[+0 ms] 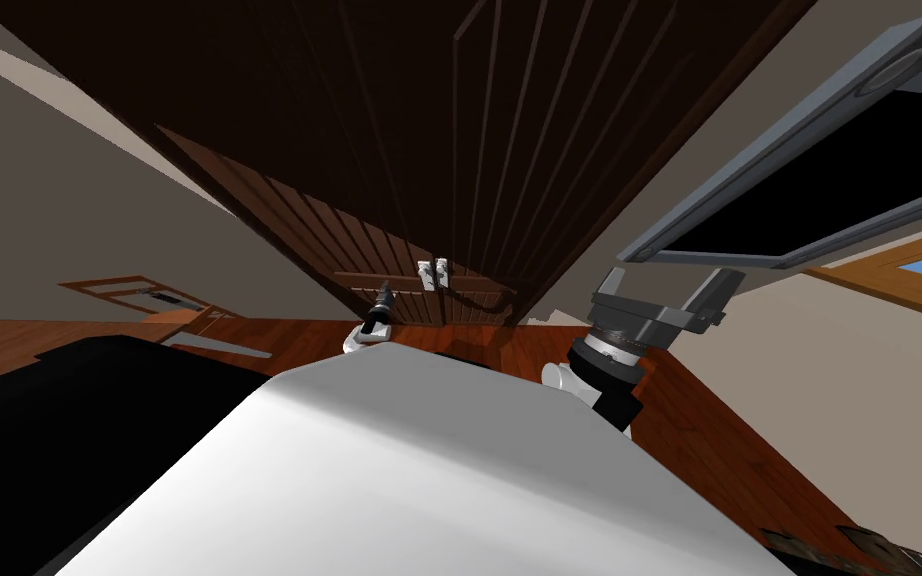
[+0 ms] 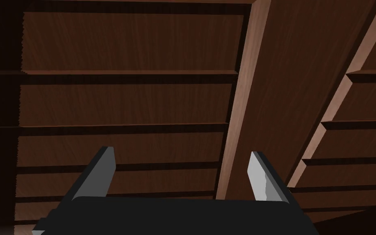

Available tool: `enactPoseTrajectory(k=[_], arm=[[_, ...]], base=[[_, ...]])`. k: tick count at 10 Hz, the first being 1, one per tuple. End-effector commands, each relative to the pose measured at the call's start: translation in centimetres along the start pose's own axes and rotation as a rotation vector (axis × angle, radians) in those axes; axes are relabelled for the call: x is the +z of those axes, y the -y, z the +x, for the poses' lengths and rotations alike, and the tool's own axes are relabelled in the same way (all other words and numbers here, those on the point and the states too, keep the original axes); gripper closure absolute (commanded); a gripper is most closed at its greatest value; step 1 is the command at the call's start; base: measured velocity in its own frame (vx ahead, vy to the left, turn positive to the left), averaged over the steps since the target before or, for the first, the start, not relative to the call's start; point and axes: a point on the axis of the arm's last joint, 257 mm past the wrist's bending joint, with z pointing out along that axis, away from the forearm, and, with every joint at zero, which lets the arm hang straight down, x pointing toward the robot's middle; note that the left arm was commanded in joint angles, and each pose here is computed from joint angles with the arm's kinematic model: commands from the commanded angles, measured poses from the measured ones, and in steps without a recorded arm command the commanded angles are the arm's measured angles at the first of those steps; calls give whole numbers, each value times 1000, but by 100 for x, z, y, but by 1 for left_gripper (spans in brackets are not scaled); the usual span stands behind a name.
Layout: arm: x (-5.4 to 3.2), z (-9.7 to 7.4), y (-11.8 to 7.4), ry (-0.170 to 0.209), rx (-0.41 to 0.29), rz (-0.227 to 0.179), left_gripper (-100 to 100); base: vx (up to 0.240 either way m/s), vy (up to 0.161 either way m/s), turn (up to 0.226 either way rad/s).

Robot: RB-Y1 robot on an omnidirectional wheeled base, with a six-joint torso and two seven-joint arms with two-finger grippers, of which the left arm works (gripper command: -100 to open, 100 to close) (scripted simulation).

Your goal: Pull the door open

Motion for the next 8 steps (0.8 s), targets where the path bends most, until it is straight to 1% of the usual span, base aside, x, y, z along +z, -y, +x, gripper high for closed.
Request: enactPoseTrajectory(k=[1, 2, 4, 5, 6, 7, 8], arm=[[40, 80, 45, -10, -6, 10, -100], [64, 144, 74, -19, -10, 17, -100], [134, 354, 172, -48, -24, 40, -100], [177, 505, 245, -69, -34, 55, -100], [145, 424, 213, -57, -29, 48, -100], [145, 424, 213, -57, -29, 48, 100], [145, 424, 213, -57, -29, 48, 100]], base=[[189, -6, -99], [185, -8, -84], [229, -58, -129], [246, -98, -200], [111, -46, -38], [-12, 7, 41], [-42, 14, -12]])
